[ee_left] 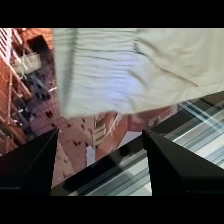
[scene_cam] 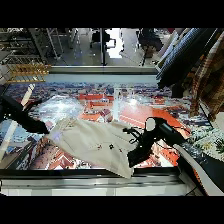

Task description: Fold the clothes and pants, and hang the long-sleeved shirts on hangers.

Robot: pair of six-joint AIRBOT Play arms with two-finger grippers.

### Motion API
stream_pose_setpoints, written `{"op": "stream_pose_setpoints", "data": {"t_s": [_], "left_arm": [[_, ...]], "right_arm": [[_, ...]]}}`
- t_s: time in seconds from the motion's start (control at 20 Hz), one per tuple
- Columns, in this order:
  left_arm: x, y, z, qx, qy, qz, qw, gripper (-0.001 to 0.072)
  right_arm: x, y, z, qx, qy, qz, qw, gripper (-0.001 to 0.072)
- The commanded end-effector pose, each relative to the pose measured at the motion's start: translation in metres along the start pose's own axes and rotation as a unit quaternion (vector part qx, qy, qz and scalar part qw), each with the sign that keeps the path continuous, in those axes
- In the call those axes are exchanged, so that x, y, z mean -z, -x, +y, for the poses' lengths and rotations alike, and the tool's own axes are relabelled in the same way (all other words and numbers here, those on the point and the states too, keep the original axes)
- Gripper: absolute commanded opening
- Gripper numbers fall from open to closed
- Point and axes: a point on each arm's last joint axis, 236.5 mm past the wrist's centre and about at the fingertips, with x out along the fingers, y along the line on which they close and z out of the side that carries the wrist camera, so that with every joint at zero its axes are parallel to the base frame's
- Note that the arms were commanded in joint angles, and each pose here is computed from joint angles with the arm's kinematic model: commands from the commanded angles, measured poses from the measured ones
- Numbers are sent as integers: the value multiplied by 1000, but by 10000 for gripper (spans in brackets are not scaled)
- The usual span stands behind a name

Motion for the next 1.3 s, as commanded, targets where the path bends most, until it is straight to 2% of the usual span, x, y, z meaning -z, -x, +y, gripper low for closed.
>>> {"op": "stream_pose_setpoints", "data": {"t_s": [0.0, 0.15, 0.25, 0.4, 0.45, 0.5, 0.55, 0.65, 0.7, 0.75, 0.8, 0.85, 0.95, 1.1, 1.25], "left_arm": [[3, 3, 1, -1, 34, 5, 999, 578], [-8, 25, -1, -21, 83, -25, 996, 572], [-16, 35, -7, -21, 99, -48, 994, 470], [-43, 43, -32, 29, 87, -104, 990, 458], [-52, 45, -43, 52, 80, -121, 988, 374], [-59, 46, -53, 68, 65, -132, 987, 223], [-62, 45, -61, 74, 46, -135, 987, 141], [-64, 35, -73, 74, 18, -122, 990, 107], [-63, 27, -81, 76, 1, -112, 991, 21], [-61, 16, -90, 82, -12, -98, 992, 16], [-58, 4, -99, 89, -16, -82, 993, 15], [-52, -12, -109, 98, -20, -60, 993, 15], [-37, -48, -130, 114, -30, -15, 993, 15], [-23, -111, -155, 109, -33, 19, 993, 15], [-24, -159, -181, 83, -49, 21, 995, 15]], "right_arm": [[-20, -3, -50, 39, -71, -64, 995, 471], [-53, 20, -83, -41, -166, -180, 969, 473], [-71, 29, -94, -103, -188, -252, 943, 473], [-81, 22, -108, -117, -191, -299, 928, 473], [-84, 14, -109, -122, -188, -301, 927, 473], [-89, 7, -107, -131, -180, -302, 927, 473], [-96, 3, -103, -144, -171, -304, 926, 473], [-117, -6, -89, -179, -156, -317, 918, 459], [-125, -10, -82, -190, -145, -320, 917, 324], [-128, -9, -78, -192, -132, -317, 919, 46], [-126, -1, -75, -184, -112, -317, 924, 15], [-122, 11, -83, -155, -104, -319, 929, 14], [-101, 46, -124, -39, -134, -323, 936, 14], [-48, 125, -175, 128, -183, -345, 911, 14], [-37, 168, -142, 127, -165, -378, 902, 13]]}}
